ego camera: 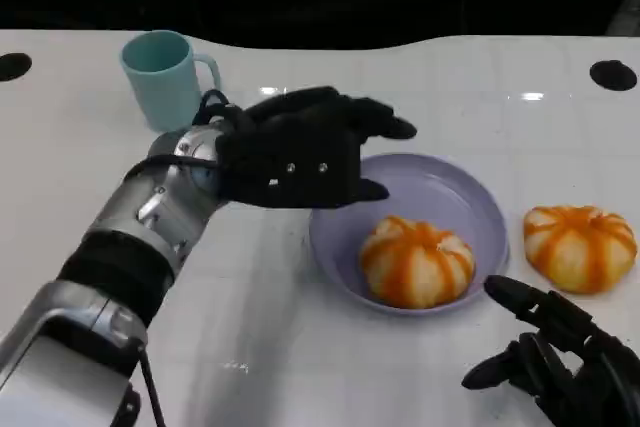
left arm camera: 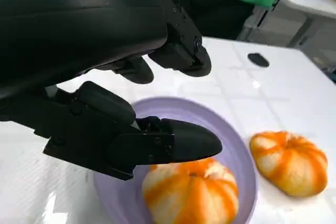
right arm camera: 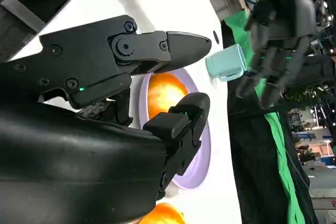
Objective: Grasp the bread from the table and place it into the plate.
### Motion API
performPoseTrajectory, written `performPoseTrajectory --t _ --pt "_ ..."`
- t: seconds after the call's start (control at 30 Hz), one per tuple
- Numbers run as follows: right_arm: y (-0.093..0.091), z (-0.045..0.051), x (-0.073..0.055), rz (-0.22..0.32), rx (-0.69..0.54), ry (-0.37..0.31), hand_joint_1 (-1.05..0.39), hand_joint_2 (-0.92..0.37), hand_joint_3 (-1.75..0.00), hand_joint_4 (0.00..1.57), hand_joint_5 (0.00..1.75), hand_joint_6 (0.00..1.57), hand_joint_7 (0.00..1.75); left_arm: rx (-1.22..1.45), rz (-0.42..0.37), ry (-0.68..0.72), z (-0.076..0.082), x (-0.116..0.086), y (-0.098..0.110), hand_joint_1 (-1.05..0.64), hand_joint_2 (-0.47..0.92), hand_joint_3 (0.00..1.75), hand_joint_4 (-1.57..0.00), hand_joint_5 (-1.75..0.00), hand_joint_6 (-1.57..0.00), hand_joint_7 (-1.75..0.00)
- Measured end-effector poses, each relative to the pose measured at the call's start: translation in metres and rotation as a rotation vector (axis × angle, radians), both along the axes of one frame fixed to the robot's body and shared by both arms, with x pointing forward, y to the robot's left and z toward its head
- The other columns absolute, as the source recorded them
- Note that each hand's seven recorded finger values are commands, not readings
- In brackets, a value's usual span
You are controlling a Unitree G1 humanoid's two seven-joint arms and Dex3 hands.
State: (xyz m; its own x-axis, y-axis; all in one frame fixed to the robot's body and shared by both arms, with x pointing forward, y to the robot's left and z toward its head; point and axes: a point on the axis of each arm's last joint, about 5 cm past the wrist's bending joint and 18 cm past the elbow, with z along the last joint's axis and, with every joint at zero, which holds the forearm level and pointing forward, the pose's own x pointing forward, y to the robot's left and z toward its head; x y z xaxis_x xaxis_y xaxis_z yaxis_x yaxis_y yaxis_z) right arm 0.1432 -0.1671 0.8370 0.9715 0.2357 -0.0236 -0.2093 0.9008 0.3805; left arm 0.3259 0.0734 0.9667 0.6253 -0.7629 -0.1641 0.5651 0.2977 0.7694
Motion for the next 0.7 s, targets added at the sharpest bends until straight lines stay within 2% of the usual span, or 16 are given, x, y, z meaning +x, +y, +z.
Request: performPoseTrajectory --t 0.1,0.13,0.2,0.27,0.33,0.43,0.47,0.53,0.57,0.7 --pt "0.0 0.0 0.0 0.0 0.0 0.0 -0.74 -0.92 -0.34 0.73 1.14 0.94 0.37 -0.001 -0.005 -0.004 0.002 0.0 -0.001 -0.76 0.92 0.46 -0.32 -0.49 -0.52 -0.09" --pt "0.0 0.0 0.0 0.0 0.0 0.0 -0.75 -0.92 -0.34 0.73 1.14 0.94 0.37 -0.002 -0.007 -0.006 0.002 0.0 -0.001 -0.68 0.92 0.45 -0.45 -0.56 -0.57 -0.11" --pt "0.001 0.0001 0.0 0.002 0.002 -0.001 -0.75 -0.92 -0.34 0.72 1.14 0.93 0.37 -0.162 0.018 0.079 0.0 -0.004 0.006 -0.64 0.92 0.44 -0.52 -0.6 -0.59 -0.11" --pt "0.001 0.0 0.0 0.002 0.002 0.001 -0.75 -0.92 -0.34 0.72 1.14 0.93 0.37 -0.398 0.039 0.209 -0.009 -0.011 0.016 -0.66 0.92 0.4 -0.62 -0.67 -0.68 -0.15" --pt "0.001 0.0 0.0 0.003 0.003 0.001 -0.75 -0.92 -0.34 0.72 1.14 0.94 0.37 -0.622 0.077 0.343 -0.024 -0.022 0.027 -0.62 0.92 0.43 -0.63 -0.84 -0.74 -0.19" --pt "0.001 0.0 0.0 0.001 0.004 0.002 -0.75 -0.92 -0.33 0.72 1.14 0.94 0.37 -0.979 0.177 0.543 -0.049 -0.047 0.052 -0.59 0.92 0.5 -0.6 -1.03 -0.78 -0.25" --pt "0.001 -0.0001 0.0 0.0 0.003 0.003 -0.75 -0.92 -0.33 0.72 1.14 0.94 0.37 -1.08 0.209 0.598 -0.055 -0.057 0.061 -0.58 0.92 0.54 -0.57 -1.18 -0.74 -0.4" --pt "-0.001 -0.0003 0.0 -0.004 -0.002 0.006 -0.75 -0.92 -0.33 0.73 1.14 0.94 0.37 -1.189 0.255 0.672 -0.063 -0.072 0.074 -0.58 0.92 0.57 -0.54 -1.37 -0.6 -0.83" --pt "-0.001 -0.0002 0.0 -0.004 -0.003 0.005 -0.75 -0.92 -0.33 0.73 1.14 0.94 0.38 -1.227 0.264 0.702 -0.065 -0.078 0.078 -0.58 0.92 0.58 -0.53 -1.42 -0.57 -0.93" --pt "-0.001 0.0001 0.001 -0.003 -0.003 0.003 -0.76 -0.92 -0.33 0.73 1.14 0.94 0.37 -1.306 0.274 0.779 -0.065 -0.093 0.081 -0.57 0.92 0.59 -0.52 -1.48 -0.54 -1.03"
